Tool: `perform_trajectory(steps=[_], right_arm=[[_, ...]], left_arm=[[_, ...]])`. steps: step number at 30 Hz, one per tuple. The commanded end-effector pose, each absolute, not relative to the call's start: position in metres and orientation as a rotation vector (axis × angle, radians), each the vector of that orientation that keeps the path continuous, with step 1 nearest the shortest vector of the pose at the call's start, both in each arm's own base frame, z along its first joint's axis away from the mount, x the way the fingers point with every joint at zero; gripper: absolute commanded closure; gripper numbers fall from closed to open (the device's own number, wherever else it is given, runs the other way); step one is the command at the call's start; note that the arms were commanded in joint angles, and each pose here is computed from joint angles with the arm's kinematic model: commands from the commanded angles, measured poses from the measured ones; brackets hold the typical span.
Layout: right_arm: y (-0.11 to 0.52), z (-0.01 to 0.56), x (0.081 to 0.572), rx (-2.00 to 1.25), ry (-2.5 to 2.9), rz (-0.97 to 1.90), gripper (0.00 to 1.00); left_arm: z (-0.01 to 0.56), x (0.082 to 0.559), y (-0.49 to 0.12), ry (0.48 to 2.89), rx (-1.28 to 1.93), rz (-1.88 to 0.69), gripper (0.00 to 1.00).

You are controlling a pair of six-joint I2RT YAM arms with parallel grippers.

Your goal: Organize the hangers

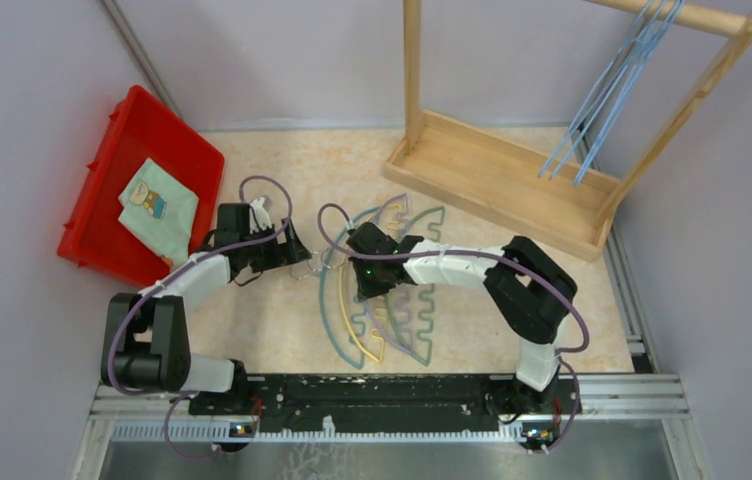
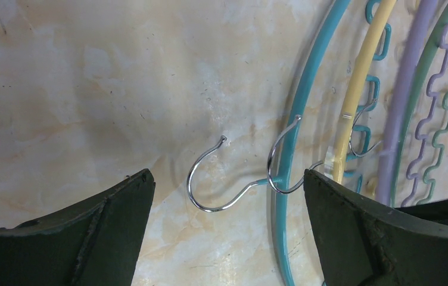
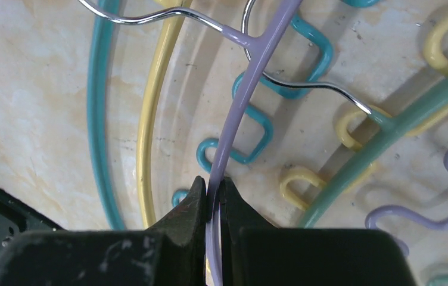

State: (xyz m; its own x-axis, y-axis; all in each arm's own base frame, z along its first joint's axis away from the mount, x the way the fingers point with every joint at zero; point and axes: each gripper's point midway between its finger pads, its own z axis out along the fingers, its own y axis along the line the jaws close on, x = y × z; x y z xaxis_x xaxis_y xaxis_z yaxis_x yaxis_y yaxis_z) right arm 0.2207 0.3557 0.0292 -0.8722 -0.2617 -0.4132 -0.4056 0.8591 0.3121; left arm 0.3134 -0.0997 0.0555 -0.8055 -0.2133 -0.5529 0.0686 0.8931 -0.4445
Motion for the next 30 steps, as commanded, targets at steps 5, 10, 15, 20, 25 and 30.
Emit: perform_trajectory(steps=[5,10,15,20,25,30], right_arm=[[0.340,0.196,0.254,-0.422,2.347,0.607,1.00],[0.312,0.273,0.279,-0.178,2.178,0.762,1.00],[0.302,0.360,0.304,-0.050,1.925,0.832,1.00],[0.293,0.431,0.344,0.074,1.713,0.868,1.00],[0.270,0.478,0.394,0.216,1.525,0.949,1.00],[0.254,0.516,0.432,0.264,1.383,1.063,1.00]], left_arm=[[0.074,0.321,-0.099,2.360,-0.091,-0.602,0.01],[0.075,0.321,-0.098,2.356,-0.096,-0.598,0.00],[0.075,0.321,-0.100,2.355,-0.094,-0.614,0.00],[0.076,0.321,-0.101,2.353,-0.091,-0.619,0.00],[0.078,0.319,-0.101,2.351,-0.088,-0.617,0.00],[0.077,0.319,-0.099,2.349,-0.090,-0.607,0.00]])
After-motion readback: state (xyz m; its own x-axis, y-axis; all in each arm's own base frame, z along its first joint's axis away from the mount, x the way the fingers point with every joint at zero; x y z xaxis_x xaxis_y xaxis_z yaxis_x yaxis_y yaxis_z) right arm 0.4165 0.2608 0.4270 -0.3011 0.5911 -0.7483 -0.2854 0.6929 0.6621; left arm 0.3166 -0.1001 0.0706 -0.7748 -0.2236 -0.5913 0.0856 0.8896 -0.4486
